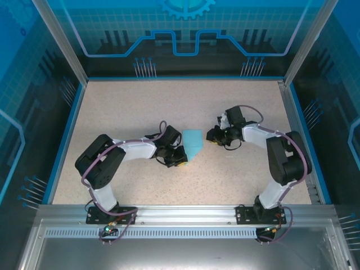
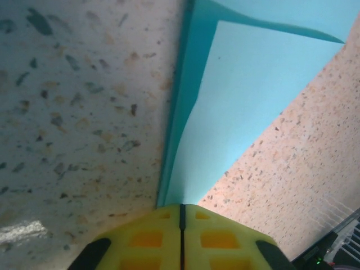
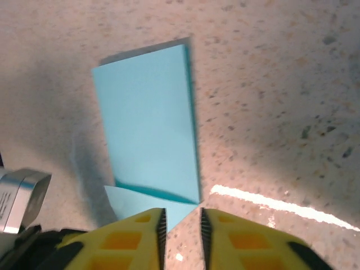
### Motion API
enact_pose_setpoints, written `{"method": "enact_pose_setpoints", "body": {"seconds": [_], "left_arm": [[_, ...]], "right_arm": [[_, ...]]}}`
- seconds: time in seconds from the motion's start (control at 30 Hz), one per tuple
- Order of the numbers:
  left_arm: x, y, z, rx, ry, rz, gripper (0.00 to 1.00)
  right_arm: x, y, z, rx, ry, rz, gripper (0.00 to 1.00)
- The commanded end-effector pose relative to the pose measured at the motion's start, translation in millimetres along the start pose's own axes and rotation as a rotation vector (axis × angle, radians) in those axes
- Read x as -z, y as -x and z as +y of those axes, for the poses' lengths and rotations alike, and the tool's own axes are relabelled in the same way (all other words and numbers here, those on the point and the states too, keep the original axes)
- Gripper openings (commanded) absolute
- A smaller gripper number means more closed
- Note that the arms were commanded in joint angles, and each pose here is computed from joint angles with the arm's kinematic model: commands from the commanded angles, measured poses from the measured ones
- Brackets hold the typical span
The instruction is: Fold a paper plane with a square sheet of paper (pick it up from the middle)
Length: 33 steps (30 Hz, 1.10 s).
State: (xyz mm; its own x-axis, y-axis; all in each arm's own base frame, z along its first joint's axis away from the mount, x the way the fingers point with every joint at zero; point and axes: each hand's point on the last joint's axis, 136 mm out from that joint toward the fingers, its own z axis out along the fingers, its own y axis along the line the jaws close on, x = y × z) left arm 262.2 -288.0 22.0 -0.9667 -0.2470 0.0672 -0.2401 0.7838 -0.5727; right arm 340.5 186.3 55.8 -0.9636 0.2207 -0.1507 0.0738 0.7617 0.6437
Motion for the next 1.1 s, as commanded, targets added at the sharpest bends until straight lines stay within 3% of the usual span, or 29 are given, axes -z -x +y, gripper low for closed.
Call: {"method": "enact_pose_setpoints", "body": {"seconds": [0.0, 0.1, 0.23, 0.9, 1.07], "left_arm": [[24, 11, -31, -0.076, -0.033, -0.062, 0.12], [25, 23, -34, -0.088, -0.011, -0.107, 0.13], [16, 35, -27, -0.076, 0.045, -0.136, 0.11], [9, 44, -5, -0.058, 0.152, -0.172, 0.06], [10, 44, -5, -0.059, 0.155, -0.170, 0.06]], "right_arm": [[4, -22, 0, -0.020, -0.008, 0.044, 0.34], [1, -32, 4, -0.035, 0.000, 0.070, 0.43], [-10, -43, 11, -0.043, 0.008, 0.122, 0.45], [-44, -46, 28, -0.007, 0.074, 0.217, 0.42], [-47, -51, 45, 0.047, 0.182, 0.283, 0.37]]}}
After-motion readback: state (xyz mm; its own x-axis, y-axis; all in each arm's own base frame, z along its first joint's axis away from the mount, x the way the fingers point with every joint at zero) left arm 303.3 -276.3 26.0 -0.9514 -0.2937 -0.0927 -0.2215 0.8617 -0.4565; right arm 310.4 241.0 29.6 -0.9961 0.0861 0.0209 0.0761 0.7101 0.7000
